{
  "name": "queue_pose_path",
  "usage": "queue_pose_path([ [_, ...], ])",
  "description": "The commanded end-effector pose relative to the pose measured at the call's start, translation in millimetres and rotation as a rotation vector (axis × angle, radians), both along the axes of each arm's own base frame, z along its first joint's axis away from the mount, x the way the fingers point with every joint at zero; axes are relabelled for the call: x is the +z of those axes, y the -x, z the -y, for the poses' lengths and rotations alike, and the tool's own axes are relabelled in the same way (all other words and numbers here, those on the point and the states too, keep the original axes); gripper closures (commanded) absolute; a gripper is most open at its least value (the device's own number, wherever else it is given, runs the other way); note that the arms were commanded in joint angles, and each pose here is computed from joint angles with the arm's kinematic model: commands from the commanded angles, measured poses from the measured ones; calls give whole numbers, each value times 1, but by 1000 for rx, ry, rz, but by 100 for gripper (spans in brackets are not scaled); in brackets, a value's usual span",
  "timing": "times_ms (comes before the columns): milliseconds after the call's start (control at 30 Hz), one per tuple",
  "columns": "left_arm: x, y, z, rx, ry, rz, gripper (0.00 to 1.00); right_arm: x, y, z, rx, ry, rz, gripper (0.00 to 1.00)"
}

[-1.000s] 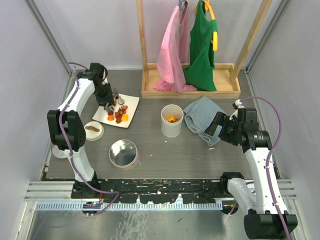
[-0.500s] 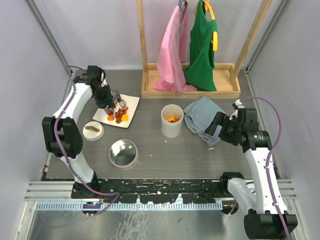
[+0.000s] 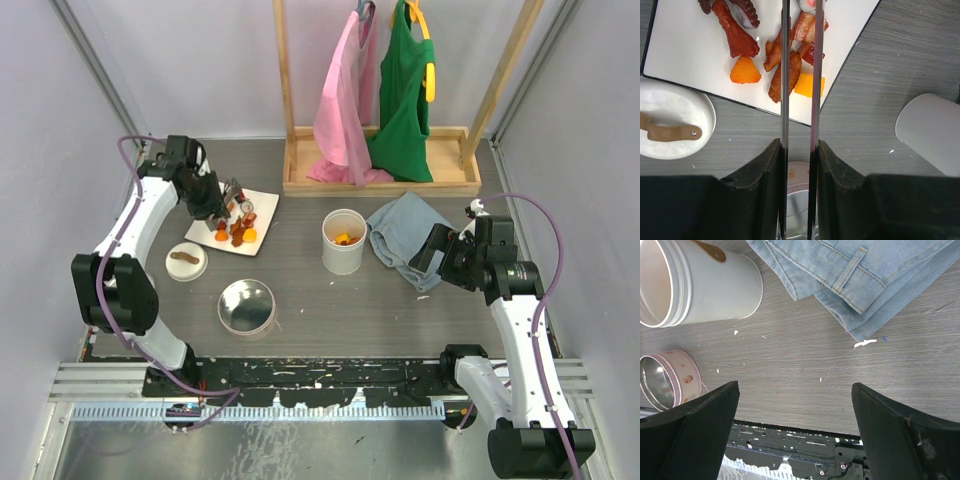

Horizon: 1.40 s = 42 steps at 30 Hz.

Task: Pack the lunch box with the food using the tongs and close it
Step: Pick up the fake food from the plate, then place the fake food in the packing box.

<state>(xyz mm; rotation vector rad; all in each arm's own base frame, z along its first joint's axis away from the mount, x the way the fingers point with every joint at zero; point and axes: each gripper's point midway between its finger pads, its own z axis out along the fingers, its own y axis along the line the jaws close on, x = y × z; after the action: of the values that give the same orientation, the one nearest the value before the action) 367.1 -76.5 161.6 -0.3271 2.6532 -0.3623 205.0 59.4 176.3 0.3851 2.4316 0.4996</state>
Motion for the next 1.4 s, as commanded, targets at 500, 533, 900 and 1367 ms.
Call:
queue_pose_path([
  [500,78,19,20,-117,105,235,88,10,-9,1,0,8,51,1],
  [533,82,21,22,-122,118,247,88,9,-9,1,0,7,49,1],
  [900,112,49,55,-276,277,267,86,12,-12,0,4,5,47,1],
  [1367,128,82,116,-487,351,265,85,11,-11,0,5,5,47,1],
])
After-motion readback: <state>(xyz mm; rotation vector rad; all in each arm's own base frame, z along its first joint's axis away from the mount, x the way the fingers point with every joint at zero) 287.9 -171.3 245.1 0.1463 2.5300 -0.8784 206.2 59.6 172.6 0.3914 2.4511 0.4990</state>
